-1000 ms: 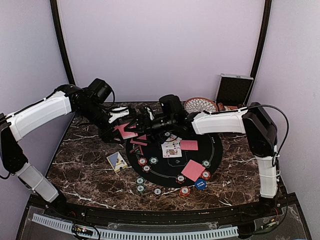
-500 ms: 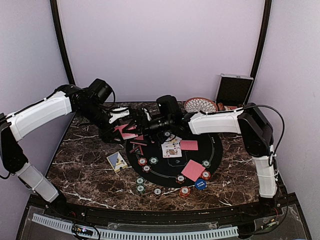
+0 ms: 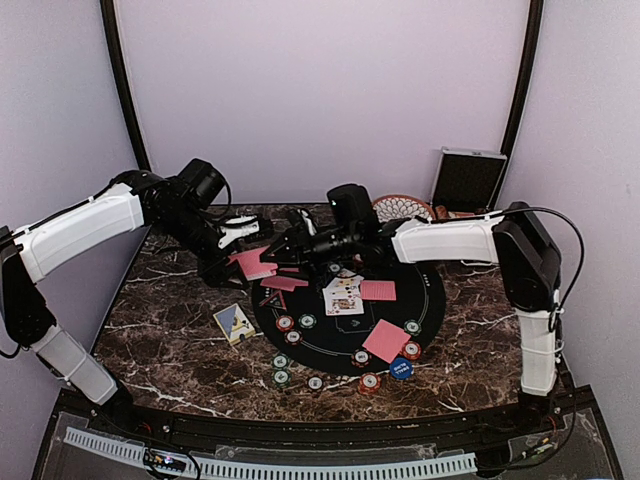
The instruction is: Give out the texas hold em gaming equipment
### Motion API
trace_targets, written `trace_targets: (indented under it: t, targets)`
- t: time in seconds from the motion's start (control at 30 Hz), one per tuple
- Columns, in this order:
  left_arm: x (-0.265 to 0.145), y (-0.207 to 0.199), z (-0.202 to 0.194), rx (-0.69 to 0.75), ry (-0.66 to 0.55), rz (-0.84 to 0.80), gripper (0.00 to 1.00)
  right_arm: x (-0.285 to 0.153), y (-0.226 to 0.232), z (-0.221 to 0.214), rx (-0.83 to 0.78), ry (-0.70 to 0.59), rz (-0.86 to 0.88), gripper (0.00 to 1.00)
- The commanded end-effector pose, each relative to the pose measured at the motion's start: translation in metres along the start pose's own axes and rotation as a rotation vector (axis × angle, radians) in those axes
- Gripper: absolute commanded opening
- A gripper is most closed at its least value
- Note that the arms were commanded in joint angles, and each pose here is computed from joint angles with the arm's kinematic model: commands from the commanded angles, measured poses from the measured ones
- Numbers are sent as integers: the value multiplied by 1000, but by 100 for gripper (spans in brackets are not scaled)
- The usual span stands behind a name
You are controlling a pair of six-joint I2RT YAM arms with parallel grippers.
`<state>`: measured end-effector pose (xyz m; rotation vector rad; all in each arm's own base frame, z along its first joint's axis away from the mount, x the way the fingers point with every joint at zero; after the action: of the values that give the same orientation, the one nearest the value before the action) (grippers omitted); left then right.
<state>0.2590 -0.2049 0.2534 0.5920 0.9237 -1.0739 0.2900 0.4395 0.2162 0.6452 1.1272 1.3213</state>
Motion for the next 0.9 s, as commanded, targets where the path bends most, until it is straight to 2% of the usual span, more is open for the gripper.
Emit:
trace_targets:
  t: [0.0,0.23,0.63,0.87]
  targets:
    - [-15,-5,2,17,-48,11,0,-17,10,2,-20,-13,-17,50]
    - [-14,-4,2,16,-44,13,0,-25,25,4,-47,-12,-19,34]
    - [-14,-5,1,14,-42,16,0,-36,49,7,-71,-34,5,19]
    - [-14,-4,1,13,-44,18,0,-34,49,5,-49,-25,46,16]
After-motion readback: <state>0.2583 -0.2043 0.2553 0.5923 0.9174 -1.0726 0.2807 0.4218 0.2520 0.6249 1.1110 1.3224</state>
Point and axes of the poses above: each gripper's point midway between its finger pads, its own x axis out along the fingers, its own y axis along the line the jaws close on, z = x × y, the point moved 7 cm from there along -x, back along the fingers, and after that the axes turned 7 degrees about -x, right-handed, at the moved point
